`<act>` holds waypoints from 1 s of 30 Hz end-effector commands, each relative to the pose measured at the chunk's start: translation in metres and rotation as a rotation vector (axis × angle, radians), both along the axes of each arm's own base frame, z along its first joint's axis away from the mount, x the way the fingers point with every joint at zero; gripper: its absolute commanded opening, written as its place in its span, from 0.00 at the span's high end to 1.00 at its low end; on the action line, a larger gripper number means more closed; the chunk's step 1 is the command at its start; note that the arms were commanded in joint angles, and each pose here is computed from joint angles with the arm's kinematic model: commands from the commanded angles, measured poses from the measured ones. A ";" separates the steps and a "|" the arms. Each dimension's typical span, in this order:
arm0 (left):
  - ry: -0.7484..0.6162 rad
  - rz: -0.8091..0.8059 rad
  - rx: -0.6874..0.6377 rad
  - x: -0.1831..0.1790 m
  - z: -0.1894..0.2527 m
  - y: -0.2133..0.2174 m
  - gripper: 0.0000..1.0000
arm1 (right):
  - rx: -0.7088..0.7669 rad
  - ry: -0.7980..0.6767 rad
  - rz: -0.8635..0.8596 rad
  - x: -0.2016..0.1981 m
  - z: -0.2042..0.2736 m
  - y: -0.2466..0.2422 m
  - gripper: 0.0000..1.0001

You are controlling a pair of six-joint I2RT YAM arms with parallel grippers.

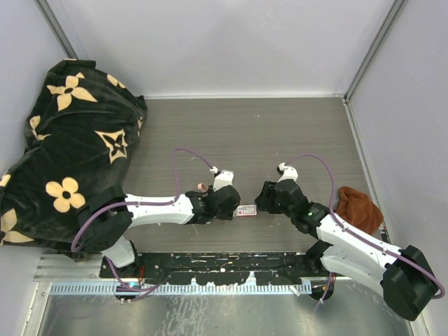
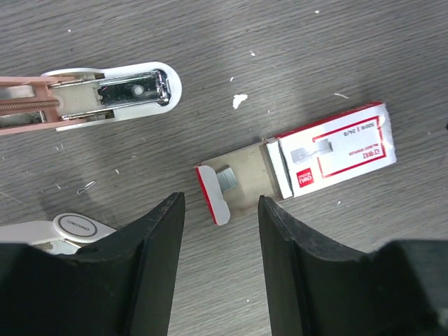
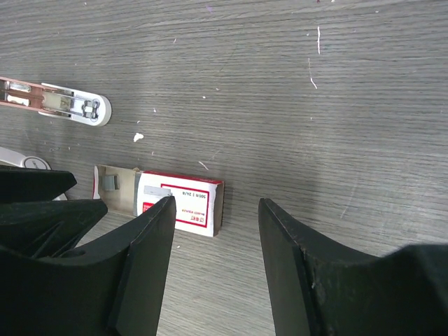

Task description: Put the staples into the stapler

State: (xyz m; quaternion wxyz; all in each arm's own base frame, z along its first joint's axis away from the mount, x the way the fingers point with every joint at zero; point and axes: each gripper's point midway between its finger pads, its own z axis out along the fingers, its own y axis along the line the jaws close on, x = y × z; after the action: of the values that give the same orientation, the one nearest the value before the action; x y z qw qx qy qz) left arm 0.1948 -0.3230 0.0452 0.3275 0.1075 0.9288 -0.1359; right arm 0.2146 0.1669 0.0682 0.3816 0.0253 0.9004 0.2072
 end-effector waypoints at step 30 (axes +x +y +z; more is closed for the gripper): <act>-0.022 0.035 0.003 0.006 -0.001 -0.003 0.74 | 0.035 -0.030 -0.037 0.008 0.009 0.001 0.43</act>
State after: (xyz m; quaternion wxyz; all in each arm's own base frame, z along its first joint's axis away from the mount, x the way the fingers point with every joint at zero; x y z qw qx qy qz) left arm 0.1954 -0.3161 0.0266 0.3204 0.1031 0.9355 -0.1072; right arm 0.2140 0.1667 0.0675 0.3799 0.0321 0.9005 0.2094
